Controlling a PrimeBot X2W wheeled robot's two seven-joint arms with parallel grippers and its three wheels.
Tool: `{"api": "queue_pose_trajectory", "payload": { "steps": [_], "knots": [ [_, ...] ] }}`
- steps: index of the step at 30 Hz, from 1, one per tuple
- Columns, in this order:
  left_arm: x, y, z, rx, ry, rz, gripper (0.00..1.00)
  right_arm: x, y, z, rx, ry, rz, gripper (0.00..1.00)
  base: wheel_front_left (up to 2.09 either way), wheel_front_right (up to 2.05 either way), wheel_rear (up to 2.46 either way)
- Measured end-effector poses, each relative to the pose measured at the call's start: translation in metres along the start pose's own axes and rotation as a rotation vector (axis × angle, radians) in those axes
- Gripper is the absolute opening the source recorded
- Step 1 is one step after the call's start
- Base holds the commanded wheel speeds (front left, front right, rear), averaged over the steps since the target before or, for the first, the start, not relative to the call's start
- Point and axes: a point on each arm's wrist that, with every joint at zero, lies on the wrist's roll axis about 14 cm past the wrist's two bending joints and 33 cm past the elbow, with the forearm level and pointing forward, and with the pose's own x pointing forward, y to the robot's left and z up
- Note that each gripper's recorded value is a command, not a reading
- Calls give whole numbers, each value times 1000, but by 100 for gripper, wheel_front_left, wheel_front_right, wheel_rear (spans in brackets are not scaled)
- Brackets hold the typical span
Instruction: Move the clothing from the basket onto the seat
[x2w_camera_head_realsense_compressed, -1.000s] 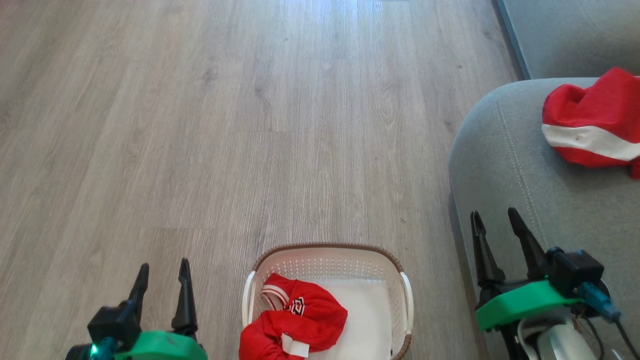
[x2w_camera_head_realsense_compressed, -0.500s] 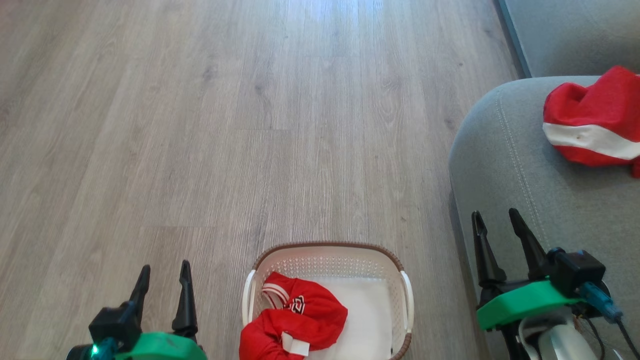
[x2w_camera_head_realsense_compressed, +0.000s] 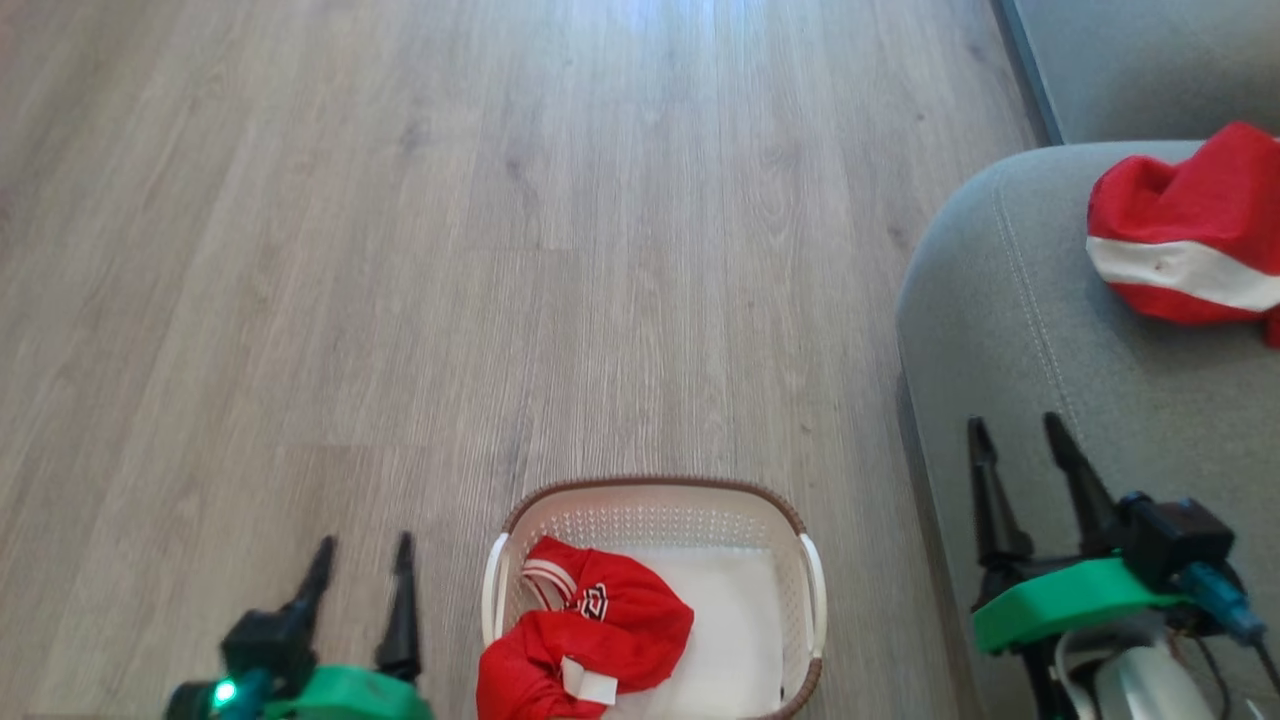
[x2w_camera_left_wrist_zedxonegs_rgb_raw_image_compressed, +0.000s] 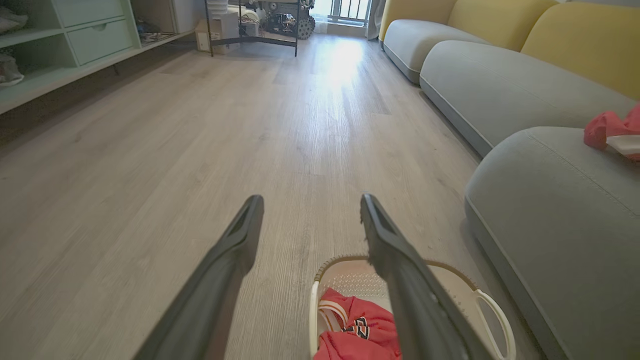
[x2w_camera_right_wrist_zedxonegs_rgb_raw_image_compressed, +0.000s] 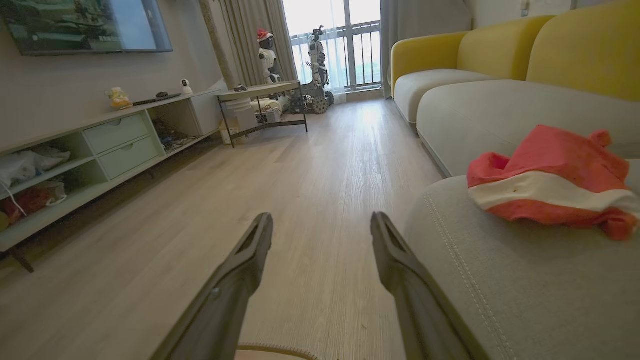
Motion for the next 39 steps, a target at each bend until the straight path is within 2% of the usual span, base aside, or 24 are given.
{"api": "queue_pose_trajectory", "payload": {
  "steps": [8,13,18,27,33,39],
  "knots": [
    [32,-48,-27,34,102,-163,100,12,-26,-2,-56,3,-65,100,0,0,0],
    [63,-87,-55,84,192,-307,100,46,-33,10,-86,-51,-66,100,0,0,0],
    [87,-118,-104,137,344,-442,100,80,-40,5,-110,-72,-64,100,0,0,0],
    [109,-120,-199,274,611,-568,100,125,-54,-24,-142,-74,-61,100,0,0,0],
    [92,-127,-263,327,794,-682,100,140,-68,-55,-163,-45,-73,100,0,0,0],
    [82,-129,-306,366,911,-751,100,151,-74,-83,-168,-19,-67,100,0,0,0]
  ]
}}
